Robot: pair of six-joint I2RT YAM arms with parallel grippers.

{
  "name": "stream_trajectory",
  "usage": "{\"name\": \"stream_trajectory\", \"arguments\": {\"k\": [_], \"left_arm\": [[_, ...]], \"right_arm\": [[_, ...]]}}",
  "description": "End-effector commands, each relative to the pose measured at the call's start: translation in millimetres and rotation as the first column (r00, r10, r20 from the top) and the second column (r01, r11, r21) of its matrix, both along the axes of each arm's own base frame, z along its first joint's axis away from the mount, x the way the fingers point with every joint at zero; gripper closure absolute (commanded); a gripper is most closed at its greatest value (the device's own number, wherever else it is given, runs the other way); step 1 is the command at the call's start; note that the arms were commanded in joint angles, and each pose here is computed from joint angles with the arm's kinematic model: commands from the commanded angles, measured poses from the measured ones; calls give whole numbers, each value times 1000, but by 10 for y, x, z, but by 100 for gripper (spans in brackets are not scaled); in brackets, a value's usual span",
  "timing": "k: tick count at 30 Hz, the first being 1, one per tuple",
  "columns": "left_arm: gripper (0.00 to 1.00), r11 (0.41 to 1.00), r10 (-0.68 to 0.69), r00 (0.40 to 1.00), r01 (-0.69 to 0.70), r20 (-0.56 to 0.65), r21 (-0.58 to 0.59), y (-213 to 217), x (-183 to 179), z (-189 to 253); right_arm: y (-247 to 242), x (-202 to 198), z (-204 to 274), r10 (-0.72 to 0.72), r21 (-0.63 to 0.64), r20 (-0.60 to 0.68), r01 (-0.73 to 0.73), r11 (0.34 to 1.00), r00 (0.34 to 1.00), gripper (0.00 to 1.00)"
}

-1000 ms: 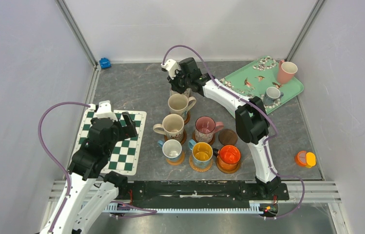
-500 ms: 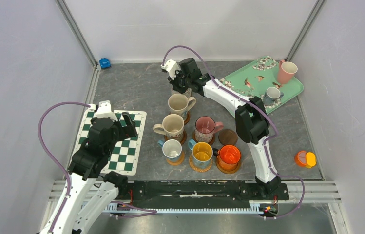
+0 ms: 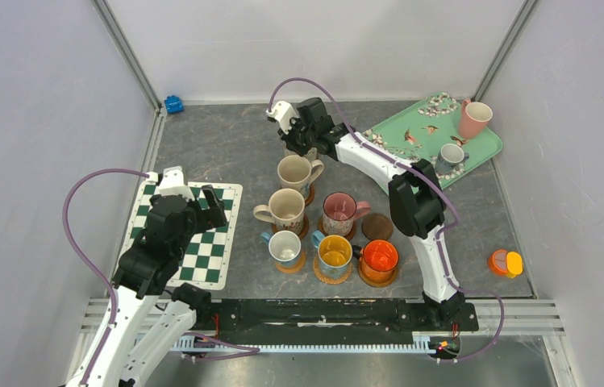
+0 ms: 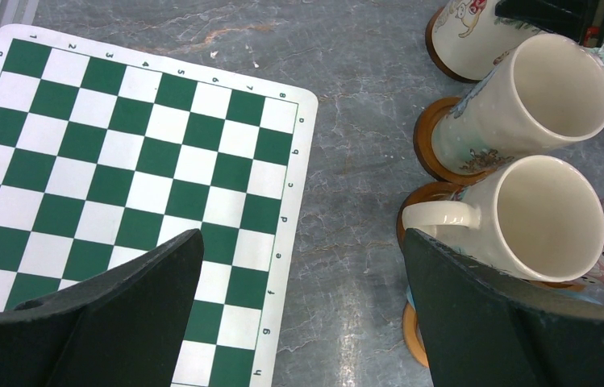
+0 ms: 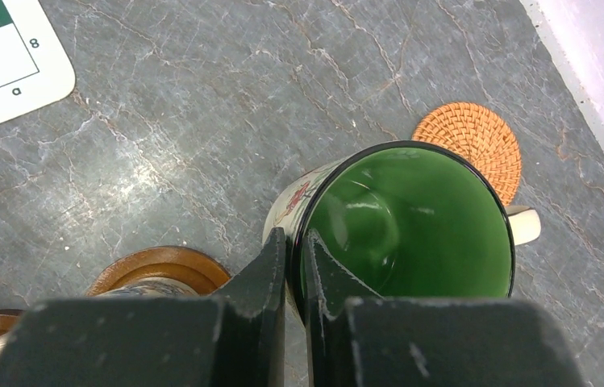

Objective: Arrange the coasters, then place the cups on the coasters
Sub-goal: Place the cup on the coaster.

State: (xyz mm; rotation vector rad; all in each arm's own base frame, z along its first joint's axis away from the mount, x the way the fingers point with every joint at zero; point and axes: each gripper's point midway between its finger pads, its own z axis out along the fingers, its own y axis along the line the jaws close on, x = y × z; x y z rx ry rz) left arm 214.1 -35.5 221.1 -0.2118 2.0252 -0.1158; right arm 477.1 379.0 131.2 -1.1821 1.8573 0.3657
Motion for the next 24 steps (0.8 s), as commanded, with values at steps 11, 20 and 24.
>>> {"name": "stream_trajectory", "arguments": {"k": [11,20,24], "left_arm": [[0,1000,2,999,-2,37,9,12,35,72],[0,1000,0,999,0,37,8,7,35,71],[0,1000,1,999,-1,34,9,8,38,65]], "right_arm": [[58,41,624,-6,80,130,-5,997,992,83],[33,-4,1019,-28,139,165,5,990,986,66],[-27,-9,1221,-63,165,185,32,986,981,61]]}}
